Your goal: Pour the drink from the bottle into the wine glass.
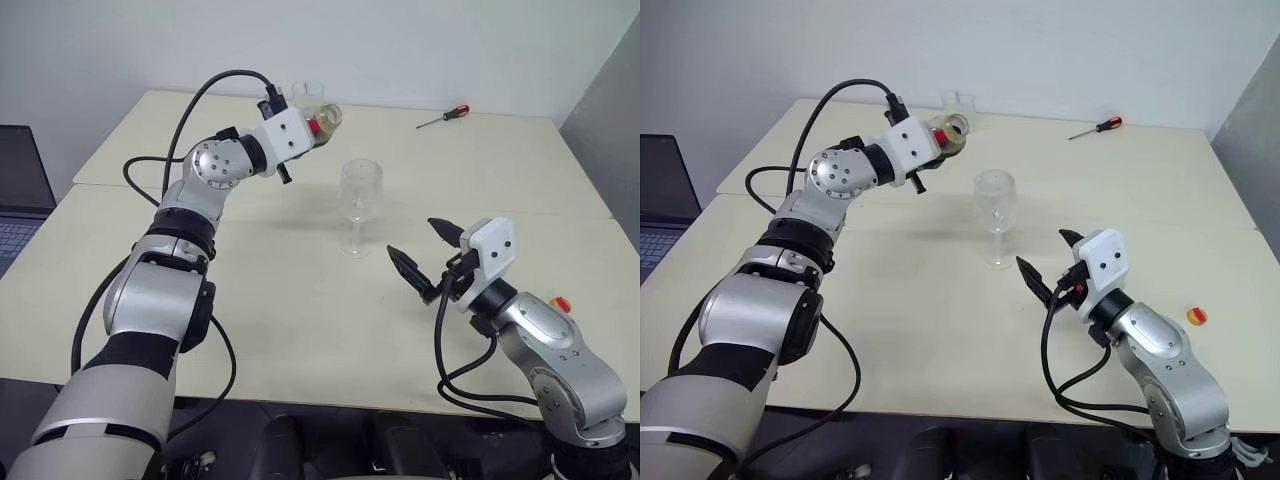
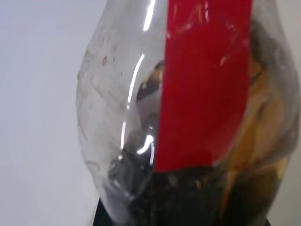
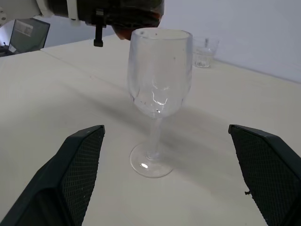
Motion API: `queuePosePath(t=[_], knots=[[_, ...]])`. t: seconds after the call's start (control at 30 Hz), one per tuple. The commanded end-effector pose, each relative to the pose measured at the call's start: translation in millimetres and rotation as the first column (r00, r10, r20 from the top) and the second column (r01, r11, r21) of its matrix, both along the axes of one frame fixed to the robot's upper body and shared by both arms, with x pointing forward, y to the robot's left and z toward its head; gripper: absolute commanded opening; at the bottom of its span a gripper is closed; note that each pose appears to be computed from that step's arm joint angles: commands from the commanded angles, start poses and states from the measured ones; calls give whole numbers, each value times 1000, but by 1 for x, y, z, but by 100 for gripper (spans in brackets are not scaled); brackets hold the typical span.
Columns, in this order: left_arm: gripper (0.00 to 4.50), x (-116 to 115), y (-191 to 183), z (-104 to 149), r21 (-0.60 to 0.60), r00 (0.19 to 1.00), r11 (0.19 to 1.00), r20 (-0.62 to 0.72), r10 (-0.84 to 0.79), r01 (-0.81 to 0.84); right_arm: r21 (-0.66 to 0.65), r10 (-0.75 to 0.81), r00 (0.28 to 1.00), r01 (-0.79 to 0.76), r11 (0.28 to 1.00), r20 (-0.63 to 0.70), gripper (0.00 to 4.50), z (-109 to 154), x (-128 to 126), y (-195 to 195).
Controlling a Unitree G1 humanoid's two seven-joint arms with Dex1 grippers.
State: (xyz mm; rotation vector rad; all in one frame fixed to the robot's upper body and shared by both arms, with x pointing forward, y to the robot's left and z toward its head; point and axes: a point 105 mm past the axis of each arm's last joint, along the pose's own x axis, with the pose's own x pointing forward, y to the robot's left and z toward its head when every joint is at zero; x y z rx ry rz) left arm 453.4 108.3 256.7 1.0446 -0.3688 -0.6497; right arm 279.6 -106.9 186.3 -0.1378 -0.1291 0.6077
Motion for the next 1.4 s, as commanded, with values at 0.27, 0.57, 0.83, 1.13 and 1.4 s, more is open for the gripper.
queuePosePath(t=[0.27, 0.57, 0.83, 1.13, 1.4], knots=[[74, 1, -15, 24, 171, 982, 985, 190, -3, -30, -28, 6, 996, -4, 1000, 84, 450, 15, -8, -2], [74, 1, -20, 30, 303, 957, 951, 287, -30, -61, -48, -6, 995, 10, 999, 98, 450, 16, -8, -5], [74, 1, -21, 37, 341, 938, 936, 346, -38, -87, -56, -21, 994, 27, 998, 107, 450, 20, -8, -7], [74, 0, -24, 38, 376, 931, 923, 360, -64, -82, -109, -16, 994, 28, 994, 112, 450, 21, -8, -7], [74, -1, -22, 50, 401, 912, 909, 405, -68, -110, -114, -28, 993, 41, 993, 114, 450, 23, -7, -8]])
